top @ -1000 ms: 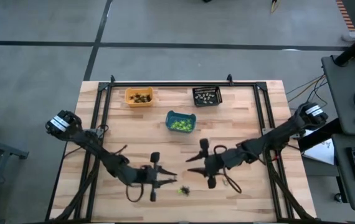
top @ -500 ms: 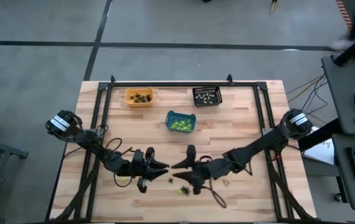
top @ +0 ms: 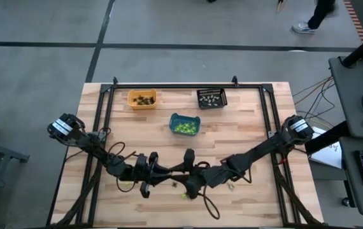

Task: Sort Halloween decoration
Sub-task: Put the white skull toy into the black bin

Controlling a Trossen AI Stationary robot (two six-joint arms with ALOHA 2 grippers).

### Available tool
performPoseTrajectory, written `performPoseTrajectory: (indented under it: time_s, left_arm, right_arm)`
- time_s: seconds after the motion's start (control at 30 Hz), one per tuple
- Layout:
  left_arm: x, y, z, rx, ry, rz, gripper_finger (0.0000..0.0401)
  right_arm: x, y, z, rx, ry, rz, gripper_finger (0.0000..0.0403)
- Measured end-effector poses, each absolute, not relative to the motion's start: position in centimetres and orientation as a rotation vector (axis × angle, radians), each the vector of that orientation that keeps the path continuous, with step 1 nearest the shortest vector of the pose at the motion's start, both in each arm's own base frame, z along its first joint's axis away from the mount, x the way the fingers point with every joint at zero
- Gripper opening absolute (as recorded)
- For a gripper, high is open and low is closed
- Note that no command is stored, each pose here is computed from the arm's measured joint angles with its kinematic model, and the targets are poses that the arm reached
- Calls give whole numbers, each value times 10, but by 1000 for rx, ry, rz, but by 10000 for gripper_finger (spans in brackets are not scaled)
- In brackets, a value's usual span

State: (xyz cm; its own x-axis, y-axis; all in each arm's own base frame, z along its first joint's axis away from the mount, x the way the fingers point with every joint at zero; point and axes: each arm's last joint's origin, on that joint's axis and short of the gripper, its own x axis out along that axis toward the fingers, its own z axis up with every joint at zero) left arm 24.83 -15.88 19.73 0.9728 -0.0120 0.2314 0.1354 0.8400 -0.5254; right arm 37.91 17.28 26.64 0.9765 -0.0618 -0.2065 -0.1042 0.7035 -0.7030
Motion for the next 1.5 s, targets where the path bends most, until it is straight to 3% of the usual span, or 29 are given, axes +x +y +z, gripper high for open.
performPoseTrajectory:
  time_s: [0.27,0.53,0.67,1.1,1.33,1.5]
  left_arm:
    - [248,-159,197,-568,-224,-79,60]
    - [248,-159,197,-566,-225,-79,61]
    - [248,-159,197,-554,-225,-78,80]
    - [246,-157,202,-435,-242,-63,203]
    - [233,-147,197,-313,-195,-13,220]
    - [217,-134,180,-343,-132,58,220]
  right_arm:
    - [381,171,267,-816,202,65,119]
    - [381,170,266,-839,208,69,50]
    - [381,170,266,-847,209,71,23]
    - [384,159,269,-732,218,29,24]
    - [382,132,284,-600,258,-46,24]
    - [376,89,303,-472,308,-159,24]
